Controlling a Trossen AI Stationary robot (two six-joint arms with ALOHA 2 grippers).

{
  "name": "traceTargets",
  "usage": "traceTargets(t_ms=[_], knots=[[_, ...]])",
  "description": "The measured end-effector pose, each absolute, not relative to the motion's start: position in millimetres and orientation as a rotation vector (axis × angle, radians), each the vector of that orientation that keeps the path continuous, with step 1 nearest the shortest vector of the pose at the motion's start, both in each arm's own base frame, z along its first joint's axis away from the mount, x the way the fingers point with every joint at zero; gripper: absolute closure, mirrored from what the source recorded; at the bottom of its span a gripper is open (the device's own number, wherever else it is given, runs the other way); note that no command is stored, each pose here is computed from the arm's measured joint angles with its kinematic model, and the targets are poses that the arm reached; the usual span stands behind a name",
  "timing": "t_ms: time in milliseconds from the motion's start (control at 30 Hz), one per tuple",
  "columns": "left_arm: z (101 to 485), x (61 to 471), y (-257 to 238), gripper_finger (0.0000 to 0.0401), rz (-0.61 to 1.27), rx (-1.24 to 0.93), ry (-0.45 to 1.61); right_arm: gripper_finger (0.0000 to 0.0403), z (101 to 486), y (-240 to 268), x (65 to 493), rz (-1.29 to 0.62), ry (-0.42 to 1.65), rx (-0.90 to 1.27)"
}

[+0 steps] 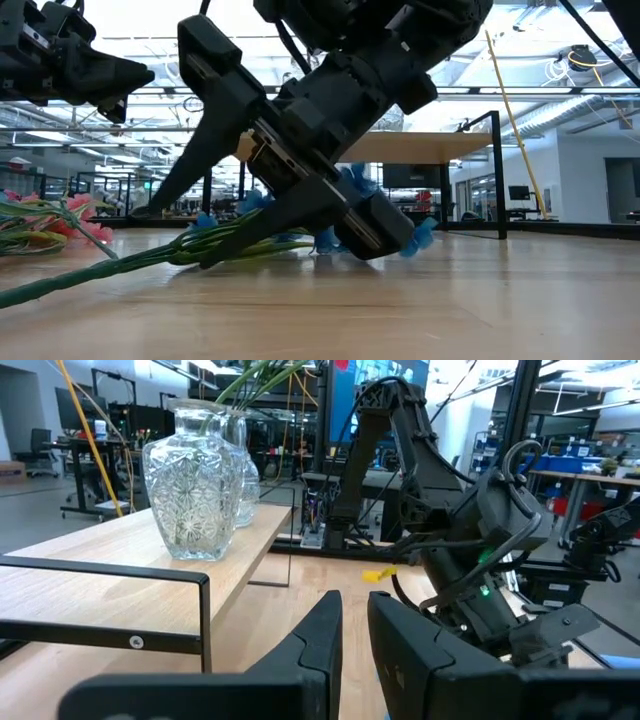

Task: Pick and place flowers into a vace then onto a shelf
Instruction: Put the blue flowers into the right transparent vase on the shelf

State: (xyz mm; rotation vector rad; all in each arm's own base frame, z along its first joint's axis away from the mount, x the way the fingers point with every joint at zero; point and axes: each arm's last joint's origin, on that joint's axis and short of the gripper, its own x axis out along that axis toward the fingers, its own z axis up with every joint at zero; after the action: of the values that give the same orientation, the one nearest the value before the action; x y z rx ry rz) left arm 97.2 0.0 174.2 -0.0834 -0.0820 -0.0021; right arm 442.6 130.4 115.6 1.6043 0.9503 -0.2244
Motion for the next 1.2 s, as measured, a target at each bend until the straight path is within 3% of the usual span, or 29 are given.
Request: traceTargets(t_ms=[367,700,967,1200], knots=[[174.1,97.2,0.0,0.0343,-0.002,-0.083,-0.082,0.0391,115.2,130.3,442.2,-0.166,0.951,1.483],[174.1,97.2,0.0,0.0343,-0.002,-0.083,-0.081,0.0402,117.0,125.4,440.8,-0.121,0.902,1.202],[174.1,97.2,0.0,0.0343,-0.002,-0.083,-0.081,0.0402,142.0,132.2,433.4,-0.071,0.844,0.987],[174.2,97.2,0.0,0.0343,-0.002,-0.083,-0.082,0.0403,171.4,143.2,409.5,-0.171,0.867,0.834]])
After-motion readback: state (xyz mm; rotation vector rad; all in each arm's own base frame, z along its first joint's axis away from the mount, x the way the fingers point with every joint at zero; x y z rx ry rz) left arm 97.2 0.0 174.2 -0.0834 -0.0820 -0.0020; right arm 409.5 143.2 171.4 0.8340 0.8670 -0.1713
